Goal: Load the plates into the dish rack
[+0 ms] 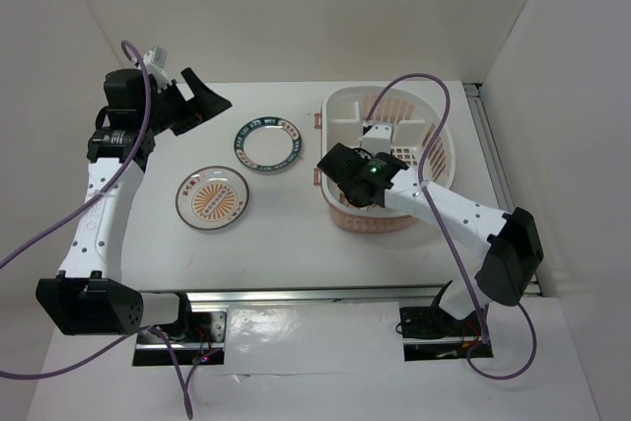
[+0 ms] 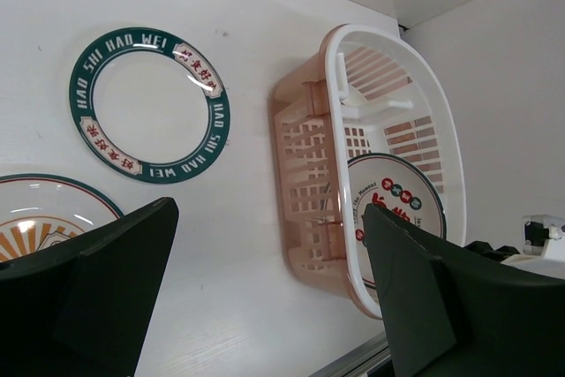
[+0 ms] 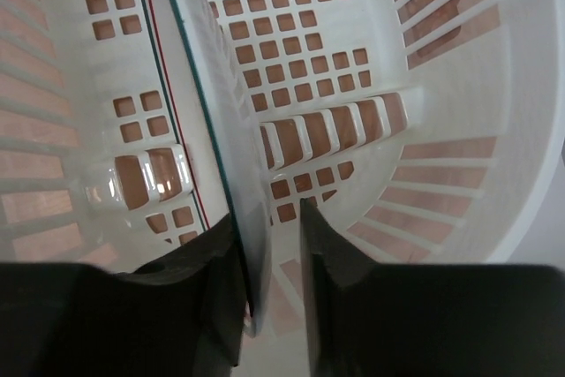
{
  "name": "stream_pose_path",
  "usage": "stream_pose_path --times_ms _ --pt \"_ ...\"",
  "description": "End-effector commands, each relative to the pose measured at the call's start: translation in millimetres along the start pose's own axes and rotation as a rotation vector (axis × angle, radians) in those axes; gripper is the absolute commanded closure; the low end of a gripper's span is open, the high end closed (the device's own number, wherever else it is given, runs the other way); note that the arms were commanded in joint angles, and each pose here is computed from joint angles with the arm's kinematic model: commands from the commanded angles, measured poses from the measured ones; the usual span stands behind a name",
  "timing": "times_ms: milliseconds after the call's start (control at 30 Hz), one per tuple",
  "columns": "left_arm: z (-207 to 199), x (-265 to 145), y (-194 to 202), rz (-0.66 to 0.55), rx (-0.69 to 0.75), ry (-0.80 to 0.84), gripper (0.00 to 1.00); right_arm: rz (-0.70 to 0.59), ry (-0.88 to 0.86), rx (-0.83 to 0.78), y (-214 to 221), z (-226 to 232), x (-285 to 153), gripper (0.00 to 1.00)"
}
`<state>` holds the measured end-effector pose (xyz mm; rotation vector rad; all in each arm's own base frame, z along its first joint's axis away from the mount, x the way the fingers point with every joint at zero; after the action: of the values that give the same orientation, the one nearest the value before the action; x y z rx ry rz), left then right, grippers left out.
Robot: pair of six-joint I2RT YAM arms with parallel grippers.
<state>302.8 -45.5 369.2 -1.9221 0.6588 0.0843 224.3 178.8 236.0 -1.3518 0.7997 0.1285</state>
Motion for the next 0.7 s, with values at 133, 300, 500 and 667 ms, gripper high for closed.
stream_pose_path --times_ms 133,300,500,667 --pt "-4 -2 -13 -0.041 0.045 0.003 0.0 -0.018 0.001 0.001 4 9 -1 0.57" --pt "-2 1 -12 -0.033 0.041 0.0 0.0 -0.013 -0.017 0.025 6 14 -11 0.44" --pt "0 5 -11 -0.024 0.037 -0.002 0.0 -0.033 -0.039 0.063 -9 10 -32 0.07" --pt "12 20 -1 0.019 0.014 -0.025 0.0 -0.067 -0.057 0.079 -24 5 -54 0.0"
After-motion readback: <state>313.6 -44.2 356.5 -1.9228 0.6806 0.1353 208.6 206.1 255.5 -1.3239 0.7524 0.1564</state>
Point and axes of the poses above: each gripper's point midway between its finger pads, its own x axis out along the fingers, its own z axis along the line the jaws close on, y = z × x, the point moved 9 cm from there along -x, back along the fingers, and after that the axes turned 14 degrees about x, right-handed, at the moved point
